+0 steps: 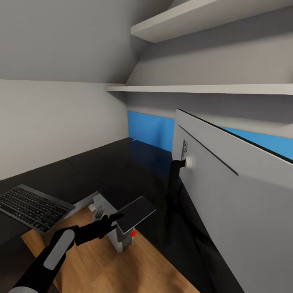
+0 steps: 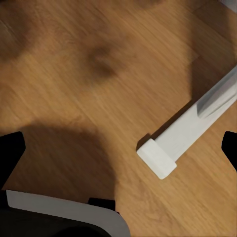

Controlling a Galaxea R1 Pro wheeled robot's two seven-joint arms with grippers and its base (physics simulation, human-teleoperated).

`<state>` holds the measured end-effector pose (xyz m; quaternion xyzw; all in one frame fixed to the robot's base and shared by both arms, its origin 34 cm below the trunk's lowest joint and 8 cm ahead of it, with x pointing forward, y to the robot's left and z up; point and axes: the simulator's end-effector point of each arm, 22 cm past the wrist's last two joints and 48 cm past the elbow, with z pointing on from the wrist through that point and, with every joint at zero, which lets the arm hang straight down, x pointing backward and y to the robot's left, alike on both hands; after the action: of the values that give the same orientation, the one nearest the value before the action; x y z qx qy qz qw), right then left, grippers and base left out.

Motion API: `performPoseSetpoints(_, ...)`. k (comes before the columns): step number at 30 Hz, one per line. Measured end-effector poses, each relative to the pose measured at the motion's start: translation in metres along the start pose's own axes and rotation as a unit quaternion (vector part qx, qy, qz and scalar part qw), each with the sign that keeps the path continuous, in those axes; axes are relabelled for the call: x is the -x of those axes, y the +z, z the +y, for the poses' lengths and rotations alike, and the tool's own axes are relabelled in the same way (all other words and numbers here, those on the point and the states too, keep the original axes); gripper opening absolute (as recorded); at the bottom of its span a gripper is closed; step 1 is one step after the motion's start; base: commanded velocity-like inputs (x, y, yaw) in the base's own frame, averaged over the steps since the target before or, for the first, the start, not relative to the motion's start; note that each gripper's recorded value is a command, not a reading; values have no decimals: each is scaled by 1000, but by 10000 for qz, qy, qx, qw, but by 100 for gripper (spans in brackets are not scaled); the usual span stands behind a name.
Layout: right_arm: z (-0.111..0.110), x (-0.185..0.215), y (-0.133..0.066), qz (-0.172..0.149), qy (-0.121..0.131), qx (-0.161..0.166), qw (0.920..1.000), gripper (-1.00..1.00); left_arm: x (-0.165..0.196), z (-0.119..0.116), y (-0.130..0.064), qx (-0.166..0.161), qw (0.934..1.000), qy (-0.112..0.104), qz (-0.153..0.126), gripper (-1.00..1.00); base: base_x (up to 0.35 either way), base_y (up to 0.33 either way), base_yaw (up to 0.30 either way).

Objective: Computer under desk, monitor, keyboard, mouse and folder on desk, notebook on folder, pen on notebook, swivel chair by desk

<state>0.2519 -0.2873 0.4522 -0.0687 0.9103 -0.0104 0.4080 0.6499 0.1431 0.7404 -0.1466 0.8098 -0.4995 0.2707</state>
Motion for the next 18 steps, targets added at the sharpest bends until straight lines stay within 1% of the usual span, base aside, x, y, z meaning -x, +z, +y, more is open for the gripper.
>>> performPoseSetpoints(14, 0, 0, 0, 0, 2, -3, 10000, 100, 1, 1, -1, 12, 10000, 4, -10, 100, 7, 0, 0)
performPoseSetpoints(18, 0, 0, 0, -1, 2, -3, 10000, 100, 1, 1, -1, 7, 10000, 2, -9, 100, 75, -40, 0)
